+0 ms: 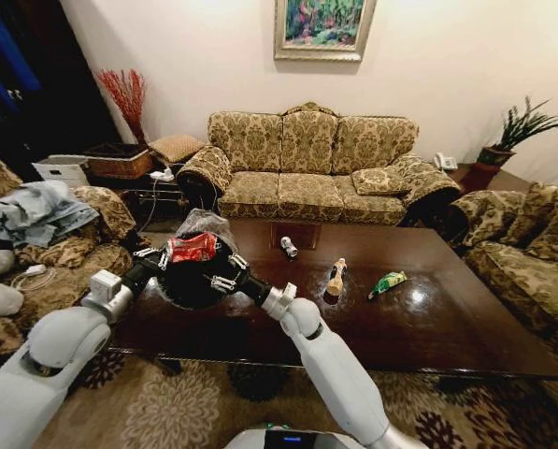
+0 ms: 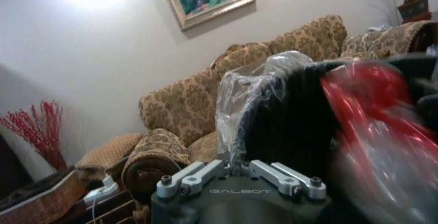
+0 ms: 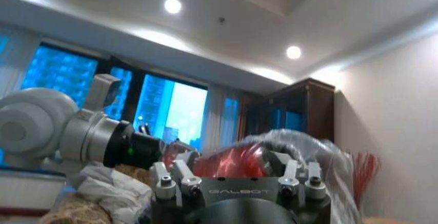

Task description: Move to the front of the table and place the trash on the table into the trash bin.

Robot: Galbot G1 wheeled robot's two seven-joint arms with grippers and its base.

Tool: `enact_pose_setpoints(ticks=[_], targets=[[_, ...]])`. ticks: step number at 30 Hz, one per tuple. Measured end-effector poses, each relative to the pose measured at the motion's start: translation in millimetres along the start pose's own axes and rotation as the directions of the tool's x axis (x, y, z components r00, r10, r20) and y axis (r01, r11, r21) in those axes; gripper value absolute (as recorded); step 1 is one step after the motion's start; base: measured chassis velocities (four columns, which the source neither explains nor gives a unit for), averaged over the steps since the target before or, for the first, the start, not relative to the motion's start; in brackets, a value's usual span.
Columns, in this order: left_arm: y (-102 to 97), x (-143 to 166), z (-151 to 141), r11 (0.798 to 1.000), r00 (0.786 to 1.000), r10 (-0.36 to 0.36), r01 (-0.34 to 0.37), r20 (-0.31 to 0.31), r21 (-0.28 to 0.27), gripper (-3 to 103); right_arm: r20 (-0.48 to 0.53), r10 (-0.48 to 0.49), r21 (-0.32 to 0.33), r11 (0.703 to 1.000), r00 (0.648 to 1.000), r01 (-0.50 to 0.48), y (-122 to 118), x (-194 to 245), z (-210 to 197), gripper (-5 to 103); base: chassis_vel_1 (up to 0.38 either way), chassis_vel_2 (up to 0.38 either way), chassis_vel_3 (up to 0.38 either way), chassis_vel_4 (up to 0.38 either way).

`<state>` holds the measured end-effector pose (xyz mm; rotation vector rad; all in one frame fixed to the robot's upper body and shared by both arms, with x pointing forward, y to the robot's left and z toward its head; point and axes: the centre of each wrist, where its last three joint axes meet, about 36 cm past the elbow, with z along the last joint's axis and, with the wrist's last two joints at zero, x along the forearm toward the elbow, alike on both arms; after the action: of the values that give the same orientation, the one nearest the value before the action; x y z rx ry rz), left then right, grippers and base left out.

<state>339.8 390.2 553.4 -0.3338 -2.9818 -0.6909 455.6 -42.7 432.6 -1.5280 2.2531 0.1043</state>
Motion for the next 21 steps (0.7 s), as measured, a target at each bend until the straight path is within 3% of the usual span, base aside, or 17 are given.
enact_pose_setpoints(ticks=[2,3,6,10,14,15,17,18,19,20,21], targets=[[1.1,-1,2,1.0,1.0,0.0,0.0,-0.008,-0.001,2,-0.01,-0.026,0.079,0.997,1.0,0.027,-11,-1,-7,84,0.0,0.0,0.0,0.0],[1.6,-1,2,1.0,1.0,0.001,-0.001,-0.01,-0.003,2,-0.017,-0.038,0.108,0.993,0.999,0.039,-16,-1,-10,84,0.0,0.0,0.0,0.0],[2.5,-1,2,1.0,1.0,0.001,-0.001,-0.011,-0.004,2,-0.015,-0.06,0.139,0.988,0.998,0.062,-23,-1,-15,95,0.0,0.0,0.0,0.0],[3.8,-2,4,1.0,1.0,-0.006,0.006,-0.017,0.001,2,0.052,-0.054,0.091,0.995,0.997,0.049,-23,-1,-20,100,0.0,0.0,0.0,0.0],[5.5,-2,7,1.0,1.0,-0.014,0.014,-0.027,0.014,2,0.115,0.13,0.01,0.991,0.985,-0.132,-25,11,-21,100,0.0,0.0,0.0,0.0],[7.0,-2,8,1.0,0.999,-0.024,0.024,-0.034,0.016,2,0.115,0.228,-0.011,0.974,0.967,-0.228,-30,19,-21,100,0.0,0.0,0.0,0.0],[11.1,-3,8,0.997,0.996,-0.067,0.069,-0.059,0.019,2,0.033,0.491,-0.021,0.871,0.871,-0.49,-46,43,-15,100,0.0,0.0,0.0,0.0],[11.1,-3,8,0.997,0.996,-0.067,0.069,-0.059,0.019,2,0.033,0.491,-0.021,0.871,0.871,-0.49,-46,43,-15,100,0.0,0.0,0.0,0.0],[11.6,-3,8,0.996,0.995,-0.081,0.083,-0.065,0.022,2,-0.009,0.562,-0.01,0.827,0.827,-0.562,-51,51,-10,100,0.0,0.0,0.0,0.0],[11.9,-3,9,0.995,0.993,-0.096,0.098,-0.069,0.03,2,-0.1,0.674,0.011,0.737,0.732,-0.676,-60,65,4,100,0.0,0.0,0.0,0.0],[11.5,-2,9,0.994,0.993,-0.101,0.103,-0.068,0.035,2,-0.151,0.716,0.025,0.692,0.682,-0.721,-65,72,17,100,0.0,0.0,0.0,0.0]])
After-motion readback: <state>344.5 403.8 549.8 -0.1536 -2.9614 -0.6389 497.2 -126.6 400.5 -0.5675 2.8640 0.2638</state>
